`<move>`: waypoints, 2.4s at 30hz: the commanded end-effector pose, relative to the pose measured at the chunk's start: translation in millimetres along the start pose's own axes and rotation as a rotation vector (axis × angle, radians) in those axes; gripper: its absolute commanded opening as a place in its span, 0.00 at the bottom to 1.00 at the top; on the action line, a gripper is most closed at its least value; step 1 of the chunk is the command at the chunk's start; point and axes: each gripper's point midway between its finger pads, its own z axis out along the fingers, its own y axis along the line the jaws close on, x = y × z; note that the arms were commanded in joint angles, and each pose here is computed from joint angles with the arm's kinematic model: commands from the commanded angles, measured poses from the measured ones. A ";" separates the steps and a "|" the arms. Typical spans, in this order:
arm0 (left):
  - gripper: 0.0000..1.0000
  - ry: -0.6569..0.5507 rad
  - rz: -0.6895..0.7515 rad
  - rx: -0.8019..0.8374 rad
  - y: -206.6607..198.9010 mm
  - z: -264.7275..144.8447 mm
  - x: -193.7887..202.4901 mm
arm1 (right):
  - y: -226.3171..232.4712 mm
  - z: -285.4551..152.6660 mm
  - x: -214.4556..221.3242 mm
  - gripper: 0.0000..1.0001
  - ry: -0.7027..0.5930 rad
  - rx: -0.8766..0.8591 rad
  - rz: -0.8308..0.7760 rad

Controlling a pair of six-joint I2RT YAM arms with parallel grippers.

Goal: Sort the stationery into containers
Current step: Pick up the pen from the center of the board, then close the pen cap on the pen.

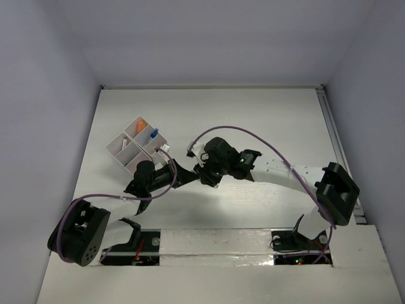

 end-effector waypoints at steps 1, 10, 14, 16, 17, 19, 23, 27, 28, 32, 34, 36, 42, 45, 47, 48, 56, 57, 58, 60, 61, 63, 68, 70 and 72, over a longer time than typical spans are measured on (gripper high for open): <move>0.00 -0.017 0.044 0.054 -13.5 -0.8 -6.1 | -2.1 -10.2 -28.3 0.15 -0.109 0.032 -0.031; 0.07 -0.082 0.088 0.045 -24.7 -2.8 -22.7 | 4.7 -9.5 -15.2 0.17 -0.098 -0.002 -0.022; 0.34 -0.078 0.093 0.044 -24.8 -2.3 -22.7 | 4.8 -14.3 -14.3 0.16 -0.100 0.001 -0.027; 0.34 -0.076 0.093 0.045 -24.9 -2.0 -22.8 | 4.7 -14.8 -14.3 0.16 -0.100 0.002 -0.027; 0.34 -0.074 0.090 0.045 -24.5 -2.0 -22.2 | 4.5 -14.9 -12.9 0.16 -0.096 0.004 -0.026; 0.34 -0.075 0.091 0.046 -25.1 -2.0 -22.5 | 3.9 -14.9 -12.9 0.16 -0.096 0.007 -0.027; 0.34 -0.075 0.096 0.043 -24.3 -2.1 -22.4 | 4.5 -14.9 -12.2 0.15 -0.093 0.004 -0.025; 0.33 -0.083 0.097 0.044 -25.2 -1.8 -24.3 | 5.2 -12.8 -9.4 0.15 -0.080 -0.003 -0.026; 0.33 -0.084 0.097 0.043 -25.1 -1.8 -24.6 | 5.7 -12.6 -9.3 0.15 -0.079 -0.006 -0.026; 0.32 -0.092 0.101 0.046 -26.7 -1.2 -26.9 | 8.5 -11.5 -8.6 0.15 -0.075 -0.023 -0.028; 0.32 -0.095 0.102 0.043 -26.1 -0.7 -27.8 | 10.5 -10.9 -7.9 0.15 -0.071 -0.036 -0.029; 0.32 -0.096 0.101 0.039 -25.1 -0.1 -28.3 | 11.6 -11.8 -8.5 0.15 -0.072 -0.042 -0.031; 0.29 -0.091 0.103 0.039 -23.8 1.3 -27.8 | 12.5 -10.6 -6.7 0.15 -0.064 -0.048 -0.032; 0.18 -0.091 0.104 0.044 -24.9 1.3 -27.8 | 10.4 -9.0 -5.5 0.15 -0.061 -0.038 -0.031; 0.07 -0.085 0.105 0.049 -25.8 1.1 -26.8 | 9.8 -8.3 -4.4 0.15 -0.058 -0.035 -0.031; 0.04 -0.083 0.102 0.047 -25.4 0.9 -26.4 | 9.4 -7.9 -4.4 0.15 -0.058 -0.033 -0.032; 0.00 -0.105 0.142 0.040 -38.1 -5.2 -34.1 | 8.4 -7.4 -6.2 0.49 -0.092 -0.025 -0.032; 0.00 -0.109 0.150 0.041 -41.7 -5.7 -36.7 | 8.9 -8.3 -7.5 0.50 -0.099 -0.027 -0.031; 0.00 -0.114 0.158 0.036 -44.1 -7.8 -37.9 | 9.1 -8.9 -8.1 0.51 -0.105 -0.027 -0.029; 0.00 -0.118 0.167 0.041 -49.8 -9.4 -40.3 | 9.1 -9.8 -8.0 0.56 -0.117 -0.025 -0.028; 0.00 -0.120 0.168 0.042 -52.2 -11.0 -40.7 | 8.9 -9.9 -7.0 0.57 -0.119 -0.022 -0.022; 0.00 -0.123 0.171 0.043 -56.2 -12.3 -42.5 | 9.9 -11.7 -7.0 0.60 -0.141 -0.023 -0.015; 0.00 -0.137 0.196 0.043 -65.3 -15.9 -47.9 | 6.3 -26.6 -21.7 0.63 -0.300 0.019 0.012; 0.00 -0.142 0.206 0.044 -71.1 -17.4 -51.1 | 5.9 -45.5 -35.0 0.64 -0.410 0.038 0.018; 0.00 -0.149 0.221 0.042 -77.7 -19.9 -54.8 | 5.3 -55.6 -36.0 0.66 -0.504 0.050 0.045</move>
